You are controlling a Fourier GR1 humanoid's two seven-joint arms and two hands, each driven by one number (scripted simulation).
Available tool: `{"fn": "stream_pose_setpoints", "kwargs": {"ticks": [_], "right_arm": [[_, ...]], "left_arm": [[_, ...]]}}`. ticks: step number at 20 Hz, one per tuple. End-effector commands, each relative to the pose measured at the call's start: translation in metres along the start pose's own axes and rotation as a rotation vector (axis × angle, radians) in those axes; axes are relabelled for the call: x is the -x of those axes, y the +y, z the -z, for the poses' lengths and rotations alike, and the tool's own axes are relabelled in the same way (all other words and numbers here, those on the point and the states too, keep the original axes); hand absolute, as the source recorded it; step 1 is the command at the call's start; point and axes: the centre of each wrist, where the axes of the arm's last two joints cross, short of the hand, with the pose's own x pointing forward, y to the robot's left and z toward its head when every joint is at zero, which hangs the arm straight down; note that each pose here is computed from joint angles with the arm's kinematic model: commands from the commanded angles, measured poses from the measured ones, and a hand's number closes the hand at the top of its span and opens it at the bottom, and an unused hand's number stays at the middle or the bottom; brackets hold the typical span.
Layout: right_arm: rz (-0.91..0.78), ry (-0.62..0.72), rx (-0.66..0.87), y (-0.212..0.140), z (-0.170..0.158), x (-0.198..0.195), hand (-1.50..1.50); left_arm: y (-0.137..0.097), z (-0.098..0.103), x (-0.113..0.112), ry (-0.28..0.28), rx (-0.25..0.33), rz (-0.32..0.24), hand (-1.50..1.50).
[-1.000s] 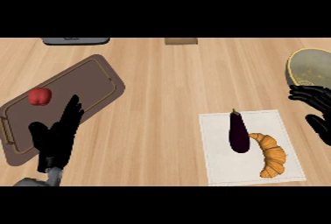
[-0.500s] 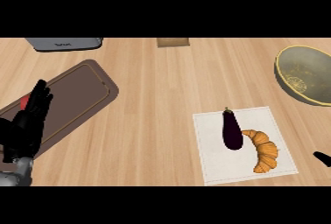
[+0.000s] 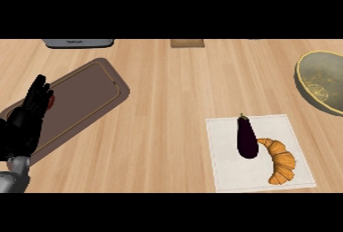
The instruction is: Pick the croissant from the placemat and place it in the bowl
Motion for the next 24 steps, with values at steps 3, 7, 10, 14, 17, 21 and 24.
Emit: {"fn": "stream_pose_setpoints", "kwargs": {"ticks": [3,7,10,14,17,21,24], "right_arm": [[-0.069,0.001,-0.022,-0.049,0.037,-0.043,-1.5],[-0.137,0.048,-0.09,-0.049,0.061,-0.066,-1.5],[-0.255,0.112,-0.228,-0.051,0.073,-0.071,-1.5],[-0.322,0.167,-0.366,-0.039,0.094,-0.085,-1.5],[-0.343,0.213,-0.467,-0.024,0.108,-0.075,-1.5],[-0.351,0.244,-0.581,-0.005,0.132,-0.077,-1.5],[-0.371,0.24,-0.679,0.008,0.134,-0.076,-1.5]], "left_arm": [[0.005,0.018,-0.019,-0.025,0.008,-0.009,0.0],[-0.005,0.014,-0.017,-0.012,0.025,0.002,0.0],[-0.018,0.006,-0.012,-0.017,0.046,0.005,0.0],[-0.013,0.006,0.003,-0.012,0.063,-0.007,0.0],[-0.007,0.005,-0.006,-0.022,0.073,-0.01,0.0],[-0.025,0.012,-0.001,-0.032,0.052,-0.014,0.0],[-0.016,0.016,-0.002,-0.018,0.052,-0.005,0.0]]}}
